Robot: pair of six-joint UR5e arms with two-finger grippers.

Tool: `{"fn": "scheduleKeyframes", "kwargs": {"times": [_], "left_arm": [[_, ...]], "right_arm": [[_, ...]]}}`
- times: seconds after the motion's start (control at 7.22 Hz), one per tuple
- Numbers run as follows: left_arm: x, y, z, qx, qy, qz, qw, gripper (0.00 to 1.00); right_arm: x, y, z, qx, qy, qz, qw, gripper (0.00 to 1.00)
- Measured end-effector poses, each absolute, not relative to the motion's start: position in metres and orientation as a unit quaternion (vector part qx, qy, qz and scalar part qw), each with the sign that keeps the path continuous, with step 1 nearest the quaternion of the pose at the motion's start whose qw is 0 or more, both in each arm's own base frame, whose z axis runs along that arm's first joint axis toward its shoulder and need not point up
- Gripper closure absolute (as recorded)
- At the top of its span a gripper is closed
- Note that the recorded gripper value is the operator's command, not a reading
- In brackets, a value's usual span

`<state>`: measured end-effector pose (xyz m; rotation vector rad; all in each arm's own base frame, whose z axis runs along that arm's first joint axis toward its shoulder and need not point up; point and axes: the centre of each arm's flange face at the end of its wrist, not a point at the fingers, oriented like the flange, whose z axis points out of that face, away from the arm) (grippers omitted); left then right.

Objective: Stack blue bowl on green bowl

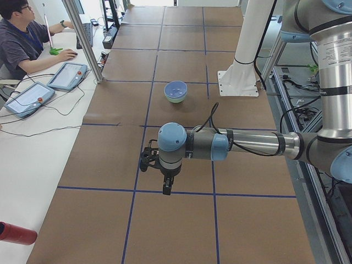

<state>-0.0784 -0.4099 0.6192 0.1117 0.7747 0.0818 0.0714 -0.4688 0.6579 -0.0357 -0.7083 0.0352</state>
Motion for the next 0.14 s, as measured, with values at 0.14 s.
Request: {"fn": "scheduleKeyframes", "kwargs": {"times": [0.14], "left_arm": [[-0.0784,-0.4099,0.6192,0.054,0.377,0.040,0.924,0.00]], "right_arm": [[0.0714,-0.4688,0.6579,-0.017,-0.347,0.017,0.938,0.00]]}}
